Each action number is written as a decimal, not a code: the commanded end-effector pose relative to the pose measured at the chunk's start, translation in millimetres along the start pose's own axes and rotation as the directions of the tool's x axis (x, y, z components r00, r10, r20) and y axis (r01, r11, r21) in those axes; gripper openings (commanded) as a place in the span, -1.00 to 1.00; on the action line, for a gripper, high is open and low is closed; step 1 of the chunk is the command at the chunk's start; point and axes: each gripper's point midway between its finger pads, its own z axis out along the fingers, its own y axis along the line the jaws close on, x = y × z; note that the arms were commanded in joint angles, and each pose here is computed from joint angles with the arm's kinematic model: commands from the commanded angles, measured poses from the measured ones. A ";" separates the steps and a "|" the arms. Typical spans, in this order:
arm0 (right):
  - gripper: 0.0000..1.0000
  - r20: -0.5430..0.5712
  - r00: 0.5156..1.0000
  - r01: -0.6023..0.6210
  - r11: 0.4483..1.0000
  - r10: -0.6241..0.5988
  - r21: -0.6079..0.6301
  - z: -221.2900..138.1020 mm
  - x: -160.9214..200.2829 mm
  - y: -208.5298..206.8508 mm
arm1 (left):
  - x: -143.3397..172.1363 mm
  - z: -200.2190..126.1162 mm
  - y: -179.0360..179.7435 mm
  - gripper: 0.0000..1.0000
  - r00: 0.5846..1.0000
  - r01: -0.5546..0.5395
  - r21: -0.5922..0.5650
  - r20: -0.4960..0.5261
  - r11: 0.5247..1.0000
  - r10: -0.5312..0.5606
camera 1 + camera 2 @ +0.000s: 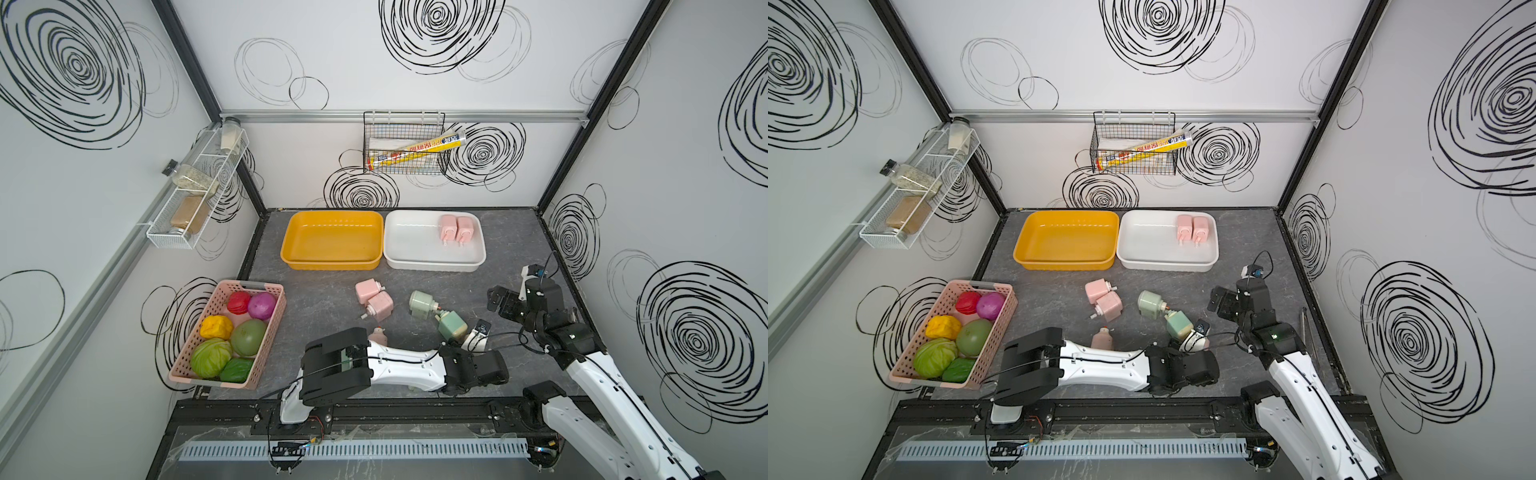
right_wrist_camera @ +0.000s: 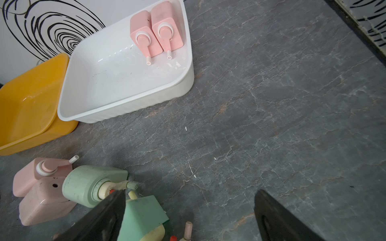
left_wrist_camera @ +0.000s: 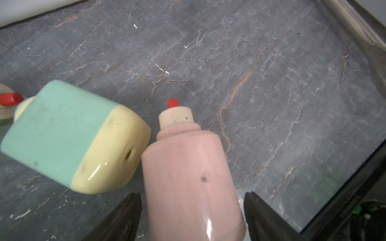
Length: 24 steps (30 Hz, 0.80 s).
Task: Place the pencil sharpeners by color into the storage box
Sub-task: Pick up the pencil sharpener from the center of the board.
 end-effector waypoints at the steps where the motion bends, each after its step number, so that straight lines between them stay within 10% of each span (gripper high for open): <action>1: 0.99 0.003 1.000 0.006 1.000 -0.006 0.012 0.4 1.9 -4.2 | -3.3 2.2 -0.7 0.63 1.000 0.011 -0.005 -0.008 1.000 -0.011; 18: 1.00 0.016 1.000 0.019 1.000 -0.019 -0.001 -1.4 -2.7 -0.7 | -20.9 -44.0 -0.7 -0.25 0.995 -0.001 0.086 0.101 0.996 -0.007; 24: 1.00 0.046 0.997 0.059 0.996 -0.056 -0.061 -8.1 -15.0 13.7 | -22.4 -65.7 16.8 -1.00 0.988 -0.089 0.082 0.131 0.993 0.078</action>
